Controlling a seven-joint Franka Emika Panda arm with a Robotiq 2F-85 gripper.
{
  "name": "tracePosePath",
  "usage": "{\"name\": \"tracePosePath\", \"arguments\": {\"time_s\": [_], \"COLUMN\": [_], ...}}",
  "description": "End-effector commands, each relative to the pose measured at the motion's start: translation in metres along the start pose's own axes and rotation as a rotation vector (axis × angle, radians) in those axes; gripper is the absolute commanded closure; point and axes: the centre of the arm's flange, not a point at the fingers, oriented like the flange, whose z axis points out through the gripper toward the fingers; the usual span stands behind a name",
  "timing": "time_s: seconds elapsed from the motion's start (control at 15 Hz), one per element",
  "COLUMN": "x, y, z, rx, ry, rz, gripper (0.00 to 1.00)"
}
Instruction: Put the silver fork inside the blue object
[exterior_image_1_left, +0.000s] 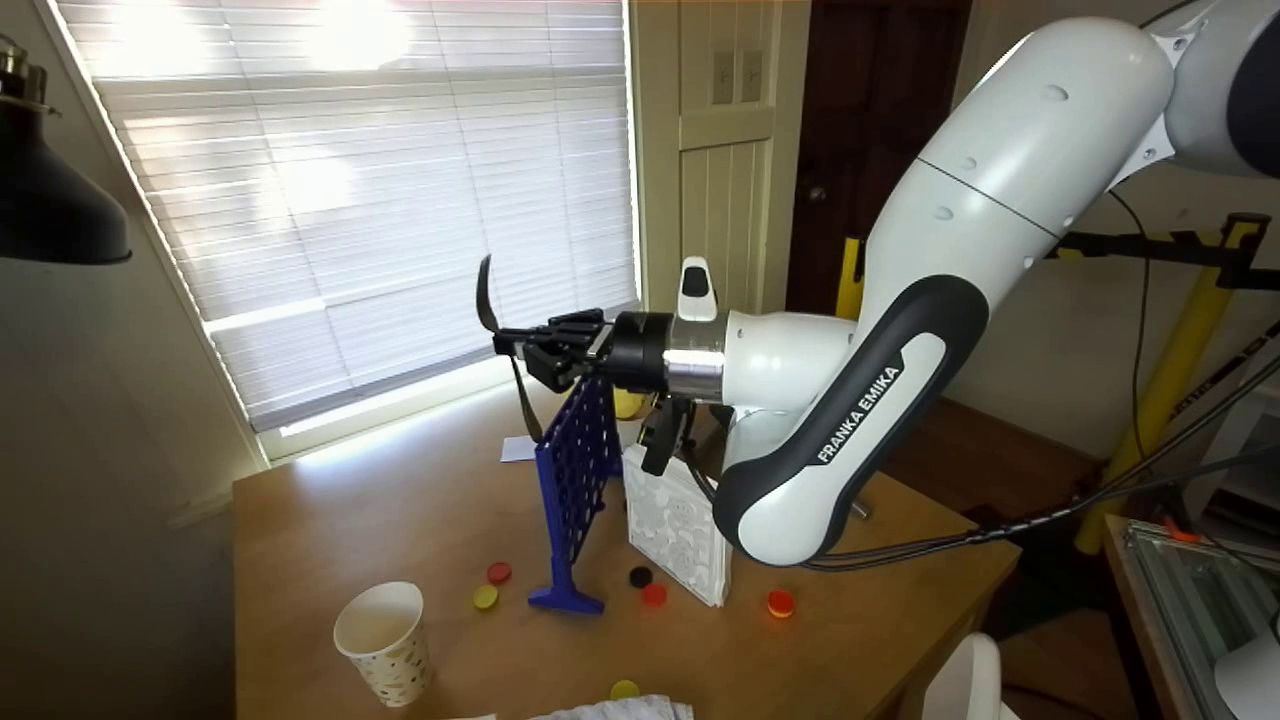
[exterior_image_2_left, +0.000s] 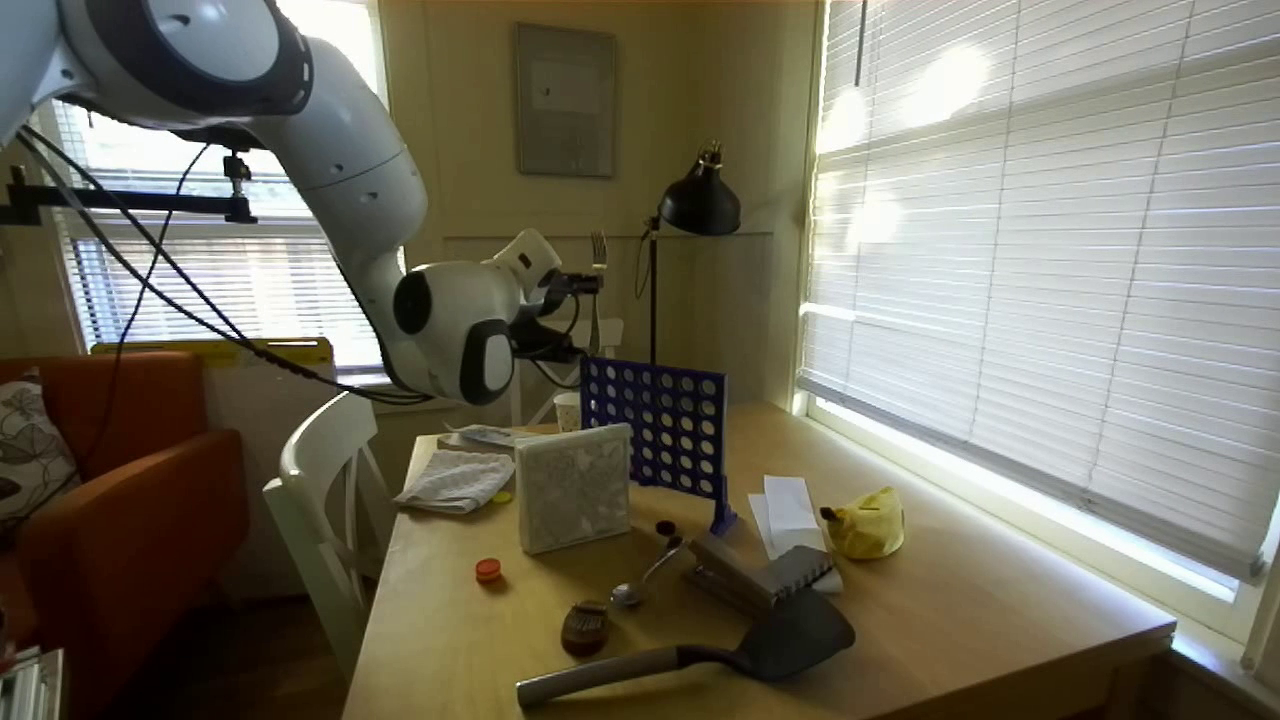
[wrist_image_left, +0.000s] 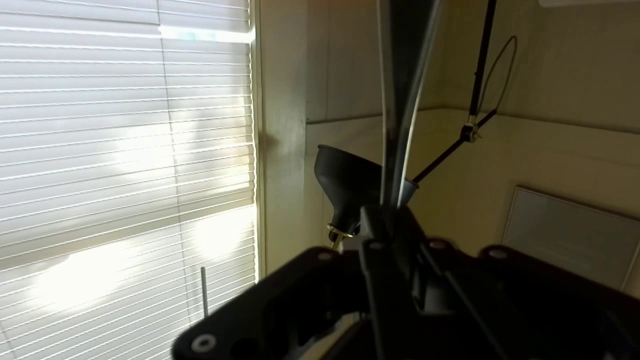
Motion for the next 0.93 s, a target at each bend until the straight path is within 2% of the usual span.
{"name": "tracePosePath", "arguments": {"time_s": [0.0,0.73,0.87], "x": [-0.0073,-0.0003,0.0024], "y": [-0.0026,0.0022,0.0025], "z": [-0.0041,-0.0094,-0.0138], "rx": [0.011,-0.006,0.0], "ry": [0.038,0.029,0.006], "rz": [-0.006,-0.036,-0.041], "gripper": [0.98,0.98,0.98]}}
